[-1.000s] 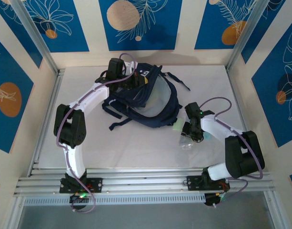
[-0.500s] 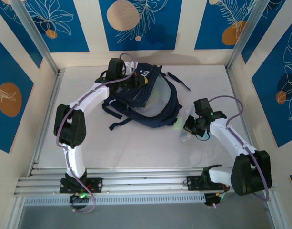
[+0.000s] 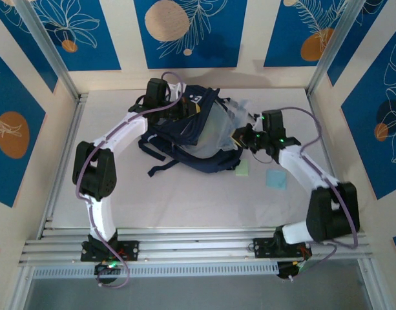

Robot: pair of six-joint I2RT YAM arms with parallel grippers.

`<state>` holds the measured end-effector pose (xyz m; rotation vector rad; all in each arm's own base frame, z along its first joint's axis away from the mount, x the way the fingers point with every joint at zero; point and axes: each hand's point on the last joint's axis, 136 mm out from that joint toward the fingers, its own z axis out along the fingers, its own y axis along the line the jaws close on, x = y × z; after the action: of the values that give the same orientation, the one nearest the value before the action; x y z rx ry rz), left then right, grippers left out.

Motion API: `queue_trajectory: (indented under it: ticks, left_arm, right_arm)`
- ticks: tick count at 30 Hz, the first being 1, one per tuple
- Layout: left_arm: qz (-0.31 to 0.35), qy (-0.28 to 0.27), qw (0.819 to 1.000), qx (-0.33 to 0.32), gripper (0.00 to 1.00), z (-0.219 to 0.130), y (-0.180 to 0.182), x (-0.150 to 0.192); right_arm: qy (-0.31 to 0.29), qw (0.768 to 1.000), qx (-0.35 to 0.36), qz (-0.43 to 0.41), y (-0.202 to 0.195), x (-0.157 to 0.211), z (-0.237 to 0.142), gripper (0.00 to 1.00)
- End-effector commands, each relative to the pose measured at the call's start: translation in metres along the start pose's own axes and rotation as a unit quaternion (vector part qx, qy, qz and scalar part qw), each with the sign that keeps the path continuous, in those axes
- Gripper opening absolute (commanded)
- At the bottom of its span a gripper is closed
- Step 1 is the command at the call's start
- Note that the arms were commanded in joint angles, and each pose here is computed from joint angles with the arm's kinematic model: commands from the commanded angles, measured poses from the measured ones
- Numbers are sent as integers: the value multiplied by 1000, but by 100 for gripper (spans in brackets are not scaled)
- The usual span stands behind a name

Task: Pack the student bag
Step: Place the loose stationery in the student bag.

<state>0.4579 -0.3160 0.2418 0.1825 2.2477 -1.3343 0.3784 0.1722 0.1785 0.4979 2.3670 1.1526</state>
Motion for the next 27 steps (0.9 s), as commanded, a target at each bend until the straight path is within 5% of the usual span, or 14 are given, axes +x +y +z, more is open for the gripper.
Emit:
queue_trajectory:
  ticks: [1, 16, 27]
  left_arm:
    - [50, -53, 995, 62, 0, -34, -57, -29]
    - [27, -62, 994, 82, 0, -28, -63, -22]
    - [21, -65, 996, 62, 0, -24, -44, -29]
  right_arm:
    - [10, 994, -98, -37, 56, -11, 32, 0]
    - [123, 972, -196, 50, 97, 30, 216, 0]
    - [192, 973, -127, 18, 87, 55, 203, 2]
